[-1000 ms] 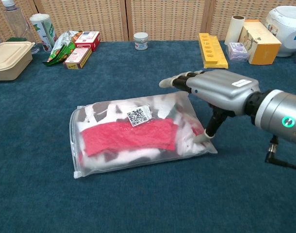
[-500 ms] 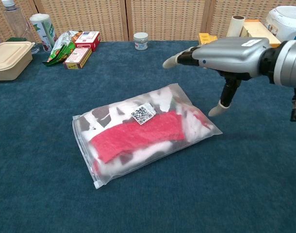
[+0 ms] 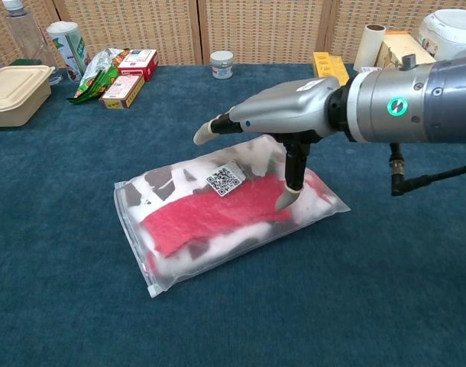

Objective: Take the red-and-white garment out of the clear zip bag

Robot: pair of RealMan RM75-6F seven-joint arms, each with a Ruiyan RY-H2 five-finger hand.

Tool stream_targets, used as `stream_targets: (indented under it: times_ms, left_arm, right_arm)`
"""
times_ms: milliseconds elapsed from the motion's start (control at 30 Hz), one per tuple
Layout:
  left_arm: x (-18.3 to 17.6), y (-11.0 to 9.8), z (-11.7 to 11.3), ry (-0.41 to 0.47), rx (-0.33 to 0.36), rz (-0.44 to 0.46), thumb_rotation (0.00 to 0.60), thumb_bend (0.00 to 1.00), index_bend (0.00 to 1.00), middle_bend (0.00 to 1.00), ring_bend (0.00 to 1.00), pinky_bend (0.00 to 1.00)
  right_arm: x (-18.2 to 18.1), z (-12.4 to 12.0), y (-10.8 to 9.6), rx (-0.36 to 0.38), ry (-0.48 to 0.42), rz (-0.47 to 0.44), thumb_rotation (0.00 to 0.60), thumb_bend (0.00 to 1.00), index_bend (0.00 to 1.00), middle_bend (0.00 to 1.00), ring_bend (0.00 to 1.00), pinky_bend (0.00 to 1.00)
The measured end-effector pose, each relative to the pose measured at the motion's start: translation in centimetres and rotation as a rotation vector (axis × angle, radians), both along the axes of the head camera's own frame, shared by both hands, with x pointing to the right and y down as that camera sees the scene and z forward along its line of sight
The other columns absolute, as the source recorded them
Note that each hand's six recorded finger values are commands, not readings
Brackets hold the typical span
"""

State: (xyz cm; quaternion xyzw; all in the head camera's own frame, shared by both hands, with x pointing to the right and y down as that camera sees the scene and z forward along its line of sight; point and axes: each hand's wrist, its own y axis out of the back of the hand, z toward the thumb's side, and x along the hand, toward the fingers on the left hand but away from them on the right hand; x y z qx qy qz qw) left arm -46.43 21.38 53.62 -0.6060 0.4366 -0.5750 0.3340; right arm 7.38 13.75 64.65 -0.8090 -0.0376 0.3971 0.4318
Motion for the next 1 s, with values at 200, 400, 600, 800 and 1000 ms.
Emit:
stream_targets:
  times_ms: [200,400,600,800,1000]
  left_arm:
    - [-0.5,0.4,0.0,0.005,-0.004,-0.011,0.6,0.13,0.28,0.24,0.07,0.08]
    - [-1.2,0.7,0.2,0.003,-0.009,-0.027,0.6,0.13,0.28,0.24,0.07,0.08]
    - [-0.9,0.7,0.5,0.019,-0.015,-0.021,0.6,0.13,0.28,0.24,0.07,0.08]
    - [-0.6,0.8,0.7,0.029,-0.023,-0.015,0.6,0.13,0.28,0.24,0.07,0.08]
    - [0.8,0.4,0.9,0.052,-0.028,0.025,0.6,0.13,0.29,0.24,0.07,0.08]
  right_arm:
    - [-0.9,1.8,0.1,-0.022,0.048,-0.001,0.6,0.05,0.0,0.0,0.05,0.02]
    - [-1.1,3.3,-0.6,-0.007,0.114,-0.005,0.6,0.05,0.0,0.03,0.07,0.03]
    - [-1.2,4.5,-0.2,0.01,0.155,-0.001,0.6,0.05,0.3,0.33,0.38,0.27]
    - [-1.6,4.6,-0.2,0.051,0.121,0.016,0.6,0.09,0.7,0.77,0.86,0.66]
    - [-1.3,4.0,-0.5,0.063,0.02,0.072,0.6,0.1,0.89,0.95,1.0,0.95]
